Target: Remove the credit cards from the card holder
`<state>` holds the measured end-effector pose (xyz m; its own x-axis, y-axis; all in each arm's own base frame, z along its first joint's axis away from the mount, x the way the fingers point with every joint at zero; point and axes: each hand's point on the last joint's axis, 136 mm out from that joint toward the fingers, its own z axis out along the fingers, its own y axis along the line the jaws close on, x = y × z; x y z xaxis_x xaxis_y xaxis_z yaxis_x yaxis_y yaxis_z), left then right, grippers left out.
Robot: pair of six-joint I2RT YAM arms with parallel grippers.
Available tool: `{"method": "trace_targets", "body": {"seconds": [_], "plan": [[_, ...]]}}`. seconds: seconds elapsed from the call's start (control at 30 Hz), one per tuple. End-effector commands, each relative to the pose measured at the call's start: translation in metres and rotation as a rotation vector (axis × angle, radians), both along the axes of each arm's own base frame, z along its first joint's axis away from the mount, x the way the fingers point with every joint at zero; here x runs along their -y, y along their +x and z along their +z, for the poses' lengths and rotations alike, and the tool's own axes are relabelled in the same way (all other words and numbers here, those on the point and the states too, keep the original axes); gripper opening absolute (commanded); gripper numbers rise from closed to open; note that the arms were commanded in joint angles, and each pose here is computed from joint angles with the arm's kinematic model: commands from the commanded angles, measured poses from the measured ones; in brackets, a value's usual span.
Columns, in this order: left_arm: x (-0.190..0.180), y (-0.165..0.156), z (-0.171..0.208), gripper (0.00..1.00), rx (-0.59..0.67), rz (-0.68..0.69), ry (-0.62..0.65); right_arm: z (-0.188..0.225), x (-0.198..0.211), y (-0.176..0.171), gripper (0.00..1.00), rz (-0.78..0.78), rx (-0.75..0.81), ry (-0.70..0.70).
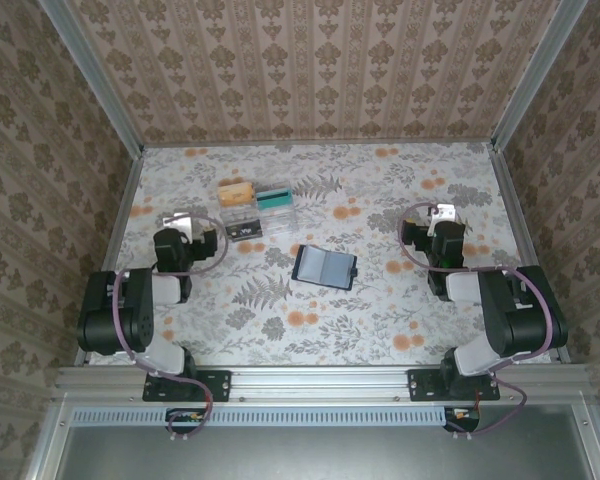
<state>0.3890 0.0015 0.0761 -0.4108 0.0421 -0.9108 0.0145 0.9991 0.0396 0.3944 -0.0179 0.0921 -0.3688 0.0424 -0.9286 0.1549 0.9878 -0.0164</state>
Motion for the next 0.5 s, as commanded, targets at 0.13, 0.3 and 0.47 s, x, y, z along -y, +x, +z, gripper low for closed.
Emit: {"method": "trace_targets", "body": {"seconds": [0.13,0.3,0.47], "plan": [[0.0062,0.0107,0.0181,1.0,0.06,-0.026,0.055,0.0068,-0.0047,0.0035,1.0,0.031,0.038,0.004],[0.0064,0.0106,0.0183,1.0,0.06,-0.027,0.057,0.0068,-0.0048,0.0033,1.0,0.032,0.039,0.003],[0.0066,0.0106,0.0178,1.0,0.059,-0.027,0.056,0.0068,-0.0046,0.0033,1.0,0.032,0.039,0.003]]}}
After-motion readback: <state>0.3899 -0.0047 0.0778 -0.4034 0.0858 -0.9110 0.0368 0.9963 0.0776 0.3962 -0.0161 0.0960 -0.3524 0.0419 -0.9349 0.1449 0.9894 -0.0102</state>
